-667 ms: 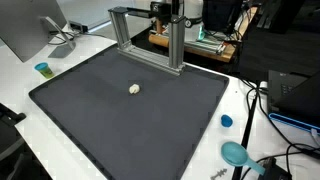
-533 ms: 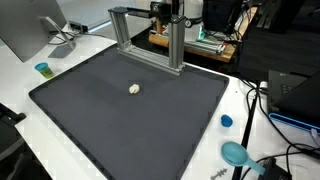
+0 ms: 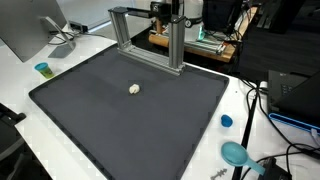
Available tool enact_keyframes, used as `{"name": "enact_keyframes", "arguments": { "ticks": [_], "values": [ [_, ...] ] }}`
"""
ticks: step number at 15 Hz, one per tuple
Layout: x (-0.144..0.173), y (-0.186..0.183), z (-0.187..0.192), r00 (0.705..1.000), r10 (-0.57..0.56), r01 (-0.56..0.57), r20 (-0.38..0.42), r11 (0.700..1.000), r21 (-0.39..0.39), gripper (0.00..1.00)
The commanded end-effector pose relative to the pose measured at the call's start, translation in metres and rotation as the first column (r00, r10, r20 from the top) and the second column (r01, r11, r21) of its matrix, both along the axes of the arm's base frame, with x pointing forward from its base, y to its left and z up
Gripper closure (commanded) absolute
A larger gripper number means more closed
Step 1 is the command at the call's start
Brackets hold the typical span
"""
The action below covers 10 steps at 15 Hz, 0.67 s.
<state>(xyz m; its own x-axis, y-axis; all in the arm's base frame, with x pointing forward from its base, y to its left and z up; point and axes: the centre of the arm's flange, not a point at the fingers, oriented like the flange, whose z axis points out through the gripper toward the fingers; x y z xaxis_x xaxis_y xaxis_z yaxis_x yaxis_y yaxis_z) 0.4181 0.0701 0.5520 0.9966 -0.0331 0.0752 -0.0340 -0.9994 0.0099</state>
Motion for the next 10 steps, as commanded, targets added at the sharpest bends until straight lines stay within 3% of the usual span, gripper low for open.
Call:
{"name": "enact_keyframes", "arguments": {
  "ticks": [1, 5, 6, 7, 10],
  "values": [
    [-0.045, -0.041, -0.024, 0.997, 0.033, -0.037, 0.065, 0.998, 0.048, 0.00],
    [-0.064, -0.058, -0.067, 0.999, 0.031, -0.028, 0.035, 0.997, -0.069, 0.00],
    [-0.073, -0.065, -0.074, 1.000, 0.008, -0.006, 0.028, 0.998, -0.067, 0.00],
    [-0.049, -0.053, -0.059, 1.000, 0.022, -0.022, 0.005, 0.999, -0.043, 0.00],
    [-0.060, -0.061, -0.074, 1.000, 0.007, -0.008, -0.004, 0.999, -0.053, 0.00]
  ]
}}
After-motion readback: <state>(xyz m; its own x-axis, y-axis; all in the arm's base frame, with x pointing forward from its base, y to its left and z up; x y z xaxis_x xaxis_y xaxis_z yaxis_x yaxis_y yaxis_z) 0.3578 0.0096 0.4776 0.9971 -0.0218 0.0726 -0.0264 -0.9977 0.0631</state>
